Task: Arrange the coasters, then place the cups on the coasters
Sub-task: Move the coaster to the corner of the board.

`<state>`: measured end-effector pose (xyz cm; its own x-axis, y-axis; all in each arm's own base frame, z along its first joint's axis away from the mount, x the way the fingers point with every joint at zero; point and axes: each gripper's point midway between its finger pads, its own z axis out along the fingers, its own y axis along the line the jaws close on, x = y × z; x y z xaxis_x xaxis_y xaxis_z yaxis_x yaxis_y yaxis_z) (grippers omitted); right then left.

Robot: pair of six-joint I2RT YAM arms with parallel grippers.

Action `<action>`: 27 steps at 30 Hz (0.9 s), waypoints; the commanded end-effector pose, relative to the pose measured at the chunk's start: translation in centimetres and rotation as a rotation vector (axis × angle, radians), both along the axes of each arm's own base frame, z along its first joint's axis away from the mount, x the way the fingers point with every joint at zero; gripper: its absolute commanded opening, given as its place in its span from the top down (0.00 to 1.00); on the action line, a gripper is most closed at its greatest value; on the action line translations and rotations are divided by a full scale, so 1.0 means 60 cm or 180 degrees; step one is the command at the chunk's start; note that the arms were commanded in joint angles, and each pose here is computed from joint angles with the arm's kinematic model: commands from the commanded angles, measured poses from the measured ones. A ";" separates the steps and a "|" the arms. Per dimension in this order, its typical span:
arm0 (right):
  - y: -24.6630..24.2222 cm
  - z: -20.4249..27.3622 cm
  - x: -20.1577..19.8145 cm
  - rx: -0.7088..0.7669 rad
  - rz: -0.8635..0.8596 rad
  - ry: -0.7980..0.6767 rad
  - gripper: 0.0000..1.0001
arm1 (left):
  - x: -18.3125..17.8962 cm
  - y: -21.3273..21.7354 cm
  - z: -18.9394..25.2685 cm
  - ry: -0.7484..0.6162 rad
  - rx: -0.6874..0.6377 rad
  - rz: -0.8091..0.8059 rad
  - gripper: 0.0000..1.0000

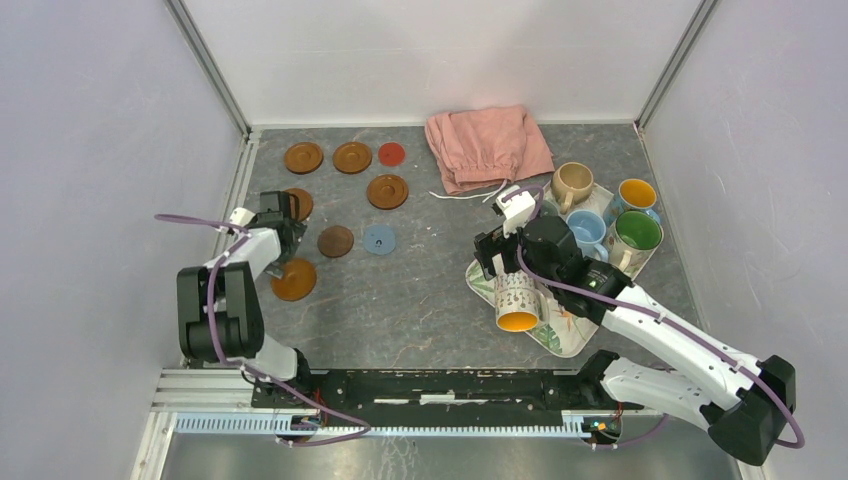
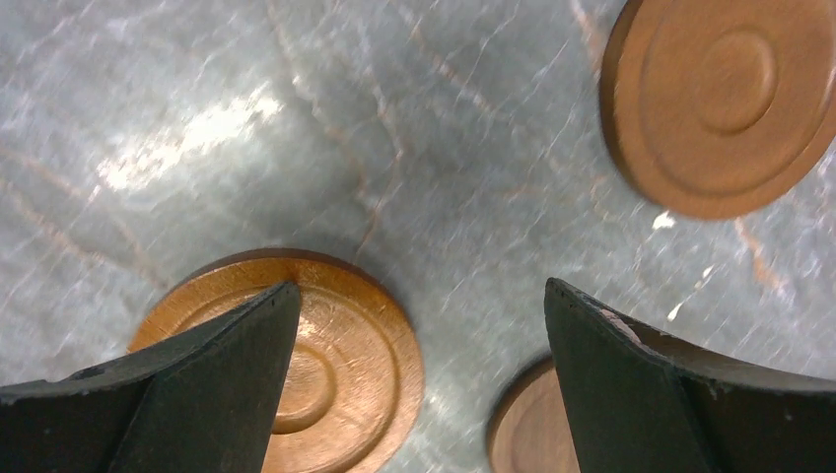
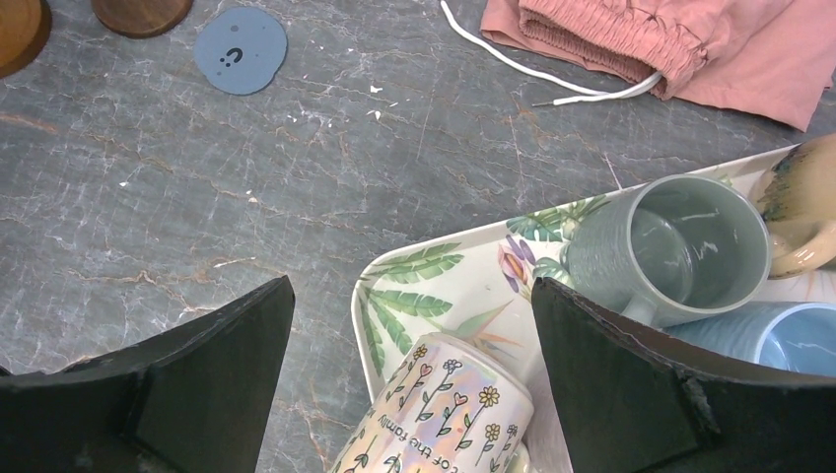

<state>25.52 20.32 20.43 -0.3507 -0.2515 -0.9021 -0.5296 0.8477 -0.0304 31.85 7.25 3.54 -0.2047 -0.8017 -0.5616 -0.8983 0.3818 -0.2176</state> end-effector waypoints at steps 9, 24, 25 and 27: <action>-0.003 0.020 0.012 0.0025 -0.0041 -0.0168 0.02 | 0.134 0.050 0.022 -0.0248 0.0156 -0.0175 0.00; -0.006 0.021 0.016 -0.0001 -0.0089 -0.0183 0.02 | 0.193 0.020 0.011 -0.0407 -0.0068 -0.0541 0.00; -0.006 0.021 0.015 0.0003 -0.0087 -0.0182 0.02 | 0.195 0.019 0.013 -0.0423 -0.0069 -0.0565 0.00; -0.006 0.021 0.015 0.0001 -0.0091 -0.0179 0.02 | 0.199 0.016 0.018 -0.0445 -0.0078 -0.0603 0.00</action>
<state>25.71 20.03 20.44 -0.3423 -0.2654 -0.9013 -0.5231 0.8507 -0.0518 42.29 8.92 4.29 -0.2275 -0.7867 -0.5739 -0.8186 0.4737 -0.3248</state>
